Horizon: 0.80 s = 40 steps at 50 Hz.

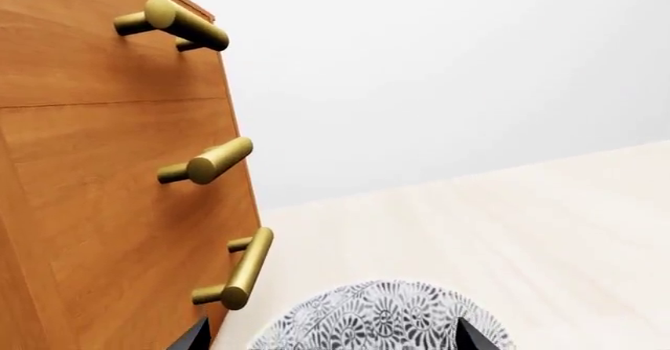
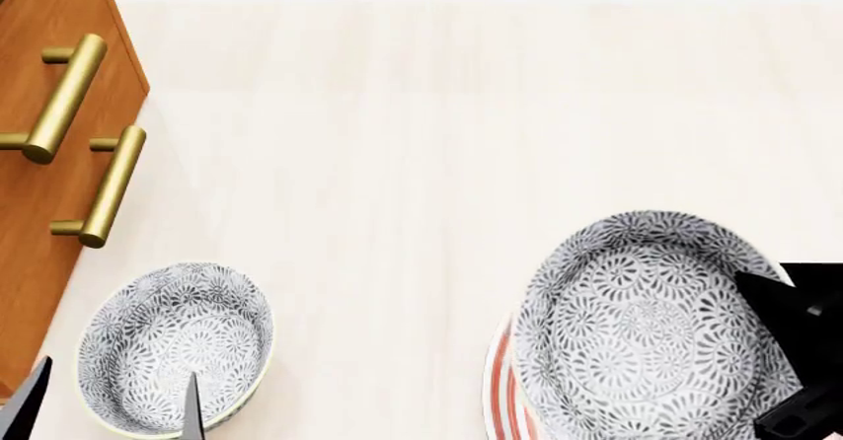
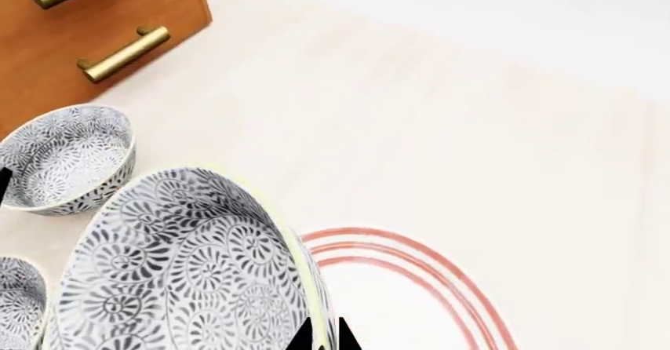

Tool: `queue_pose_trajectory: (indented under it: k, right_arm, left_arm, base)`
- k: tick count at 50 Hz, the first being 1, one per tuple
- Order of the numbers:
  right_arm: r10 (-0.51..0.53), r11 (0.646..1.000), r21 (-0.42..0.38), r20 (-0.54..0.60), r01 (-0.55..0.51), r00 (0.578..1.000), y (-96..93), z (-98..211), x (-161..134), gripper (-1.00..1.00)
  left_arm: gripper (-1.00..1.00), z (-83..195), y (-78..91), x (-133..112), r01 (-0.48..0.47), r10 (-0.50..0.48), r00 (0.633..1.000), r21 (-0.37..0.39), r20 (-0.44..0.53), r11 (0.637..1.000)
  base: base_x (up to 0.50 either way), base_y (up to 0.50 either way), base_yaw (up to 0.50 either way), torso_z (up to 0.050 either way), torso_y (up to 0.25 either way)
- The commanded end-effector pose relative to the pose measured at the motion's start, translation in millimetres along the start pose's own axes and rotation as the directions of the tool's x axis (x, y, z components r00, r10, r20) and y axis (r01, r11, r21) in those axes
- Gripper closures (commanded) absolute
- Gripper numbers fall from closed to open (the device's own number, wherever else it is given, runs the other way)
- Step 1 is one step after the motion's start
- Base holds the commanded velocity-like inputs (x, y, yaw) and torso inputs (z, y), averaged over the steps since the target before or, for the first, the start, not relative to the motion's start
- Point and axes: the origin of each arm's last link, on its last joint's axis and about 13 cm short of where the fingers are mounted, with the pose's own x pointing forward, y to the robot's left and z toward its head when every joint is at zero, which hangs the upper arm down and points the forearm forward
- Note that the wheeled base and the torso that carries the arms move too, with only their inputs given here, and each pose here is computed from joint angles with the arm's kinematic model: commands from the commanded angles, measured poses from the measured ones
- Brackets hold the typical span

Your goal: Pick up the bowl and put it in the front on the plate.

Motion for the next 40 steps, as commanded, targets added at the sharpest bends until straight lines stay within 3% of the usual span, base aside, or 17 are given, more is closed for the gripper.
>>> queue_pose_trajectory:
  k: [1,40]
  right_arm:
    - [-0.013,1.000,0.005,0.034,0.012,0.999,-1.7,2,0,1.00]
    - [-0.081,0.995,0.060,-0.014,0.082,0.997,-8.3,-15,15,1.00]
  left_arm:
    - [-1.00,-5,-1.6,-1,0.017,-0.018,0.999,-0.009,-0.041,1.000]
    - [-1.00,-7,-2.4,-2,0.024,-0.025,0.998,-0.015,-0.058,1.000]
  base:
    - [0.00,0.00,0.00,0.000,0.000]
    - [0.00,0.00,0.00,0.000,0.000]
